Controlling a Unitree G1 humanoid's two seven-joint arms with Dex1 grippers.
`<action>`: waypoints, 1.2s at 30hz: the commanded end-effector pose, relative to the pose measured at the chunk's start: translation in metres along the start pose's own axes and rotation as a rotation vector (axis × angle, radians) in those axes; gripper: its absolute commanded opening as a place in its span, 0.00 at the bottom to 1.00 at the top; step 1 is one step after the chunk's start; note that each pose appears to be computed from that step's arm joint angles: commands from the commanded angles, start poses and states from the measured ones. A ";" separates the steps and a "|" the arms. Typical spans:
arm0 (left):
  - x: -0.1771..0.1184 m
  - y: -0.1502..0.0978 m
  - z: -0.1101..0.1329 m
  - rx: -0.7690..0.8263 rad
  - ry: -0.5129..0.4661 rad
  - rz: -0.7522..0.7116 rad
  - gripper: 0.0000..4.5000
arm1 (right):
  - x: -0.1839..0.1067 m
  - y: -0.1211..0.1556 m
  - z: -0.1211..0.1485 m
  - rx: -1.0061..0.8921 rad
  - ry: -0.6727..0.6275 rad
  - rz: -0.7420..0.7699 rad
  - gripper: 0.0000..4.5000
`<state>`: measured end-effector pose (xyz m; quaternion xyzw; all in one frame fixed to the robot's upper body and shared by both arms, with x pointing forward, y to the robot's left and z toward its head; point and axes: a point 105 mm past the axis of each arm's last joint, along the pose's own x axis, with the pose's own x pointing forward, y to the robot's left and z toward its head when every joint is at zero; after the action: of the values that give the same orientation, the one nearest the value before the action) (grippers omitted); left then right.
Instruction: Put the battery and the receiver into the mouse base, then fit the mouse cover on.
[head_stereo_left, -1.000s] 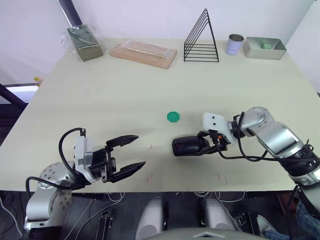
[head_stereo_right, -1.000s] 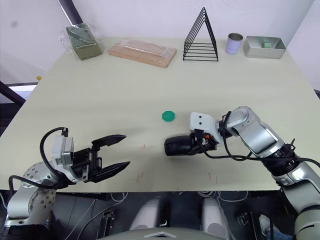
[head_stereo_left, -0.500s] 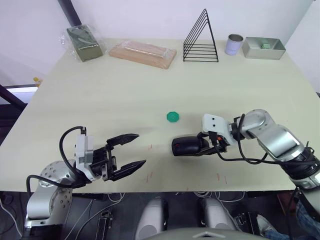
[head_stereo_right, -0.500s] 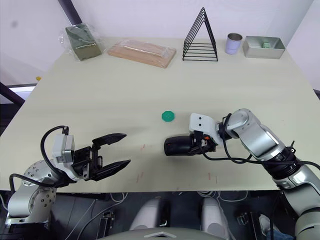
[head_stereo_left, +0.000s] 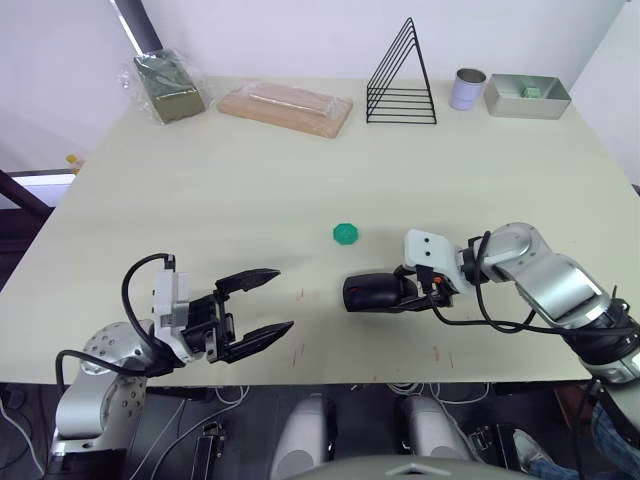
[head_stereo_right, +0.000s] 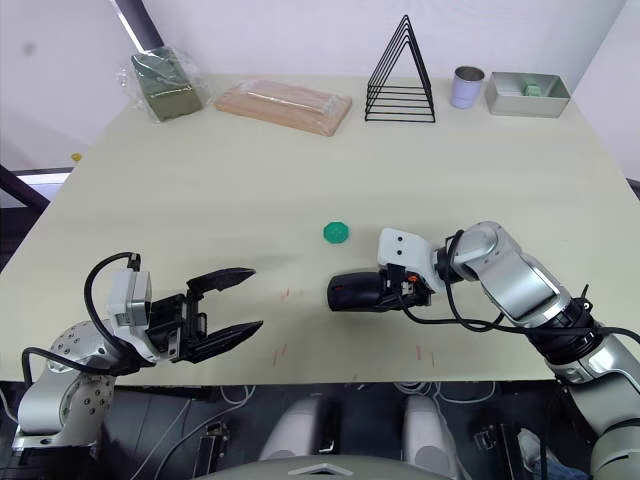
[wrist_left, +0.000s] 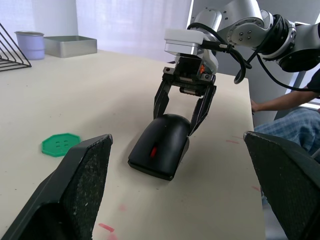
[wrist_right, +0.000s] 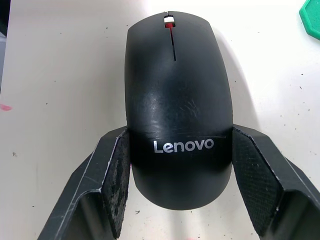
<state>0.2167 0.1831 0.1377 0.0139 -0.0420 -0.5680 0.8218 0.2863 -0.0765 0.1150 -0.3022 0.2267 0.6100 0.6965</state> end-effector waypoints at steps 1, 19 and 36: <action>0.001 -0.004 0.005 0.032 -0.004 -0.015 1.00 | 0.001 0.003 -0.001 0.008 -0.004 0.003 0.68; -0.004 -0.002 0.000 0.026 -0.001 -0.010 1.00 | -0.012 -0.004 0.015 0.015 -0.090 -0.033 0.99; -0.008 -0.001 -0.001 0.022 -0.001 -0.013 1.00 | -0.022 0.002 -0.011 0.241 -0.348 -0.123 0.99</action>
<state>0.2136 0.1880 0.1310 0.0125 -0.0373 -0.5737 0.8181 0.2797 -0.0988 0.1079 -0.1233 0.1949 0.5805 0.7809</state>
